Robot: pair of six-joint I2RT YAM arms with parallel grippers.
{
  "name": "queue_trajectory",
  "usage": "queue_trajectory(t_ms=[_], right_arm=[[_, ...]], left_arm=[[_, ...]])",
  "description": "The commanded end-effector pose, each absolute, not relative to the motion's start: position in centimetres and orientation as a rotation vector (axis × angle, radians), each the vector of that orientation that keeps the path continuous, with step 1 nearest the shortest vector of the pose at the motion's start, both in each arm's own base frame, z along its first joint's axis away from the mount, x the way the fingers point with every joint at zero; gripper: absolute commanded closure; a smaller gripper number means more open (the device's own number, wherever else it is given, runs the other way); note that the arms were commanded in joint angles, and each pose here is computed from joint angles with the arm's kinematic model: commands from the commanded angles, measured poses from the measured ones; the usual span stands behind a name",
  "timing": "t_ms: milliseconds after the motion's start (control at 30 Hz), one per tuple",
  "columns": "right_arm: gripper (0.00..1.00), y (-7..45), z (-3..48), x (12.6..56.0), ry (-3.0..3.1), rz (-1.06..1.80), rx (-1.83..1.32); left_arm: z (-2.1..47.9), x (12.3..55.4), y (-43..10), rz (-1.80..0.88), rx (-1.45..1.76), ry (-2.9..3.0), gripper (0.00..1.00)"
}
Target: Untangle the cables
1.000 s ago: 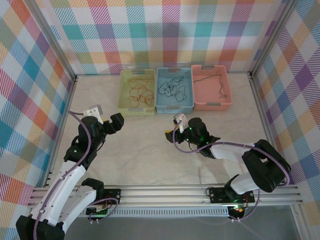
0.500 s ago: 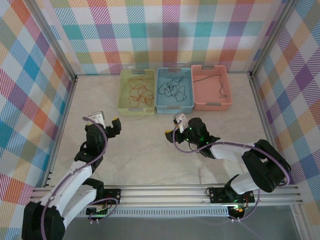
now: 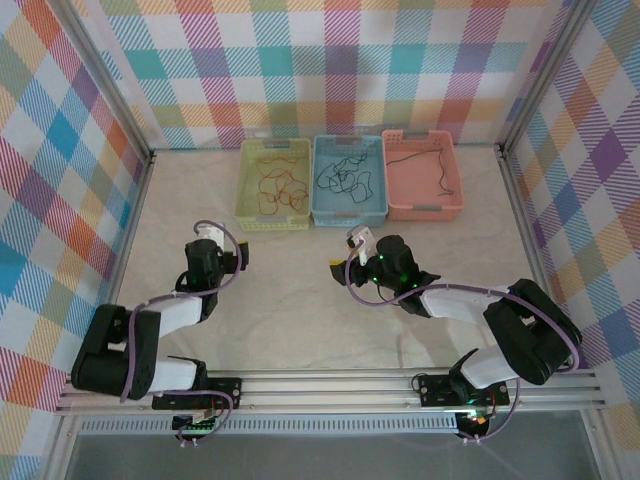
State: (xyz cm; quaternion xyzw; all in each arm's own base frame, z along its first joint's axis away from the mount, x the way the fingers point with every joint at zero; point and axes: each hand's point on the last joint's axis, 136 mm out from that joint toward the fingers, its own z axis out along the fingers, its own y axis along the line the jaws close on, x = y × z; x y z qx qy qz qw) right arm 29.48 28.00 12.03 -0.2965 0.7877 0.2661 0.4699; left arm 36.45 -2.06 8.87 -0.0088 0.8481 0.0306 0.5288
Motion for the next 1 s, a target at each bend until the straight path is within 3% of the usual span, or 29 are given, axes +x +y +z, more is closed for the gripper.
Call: queue_trajectory(t_ms=[0,367,833,967], right_arm=[[0.30,28.1,13.2,29.7,1.895,0.665,-0.702],[0.29,28.0,13.1,29.8,1.896,0.664,-0.695],[0.27,27.6,13.6,29.9,1.876,0.640,-0.677],[0.24,26.0,13.9,31.3,1.867,0.498,-0.627]], left_arm=[[10.8,38.2,-2.6,0.013,-0.003,1.923,0.00],[10.8,37.1,-3.4,-0.035,0.045,1.869,0.00],[8.1,39.4,-2.4,0.007,-0.017,1.966,0.00],[8.0,39.5,-2.1,-0.002,-0.029,1.973,0.00]])
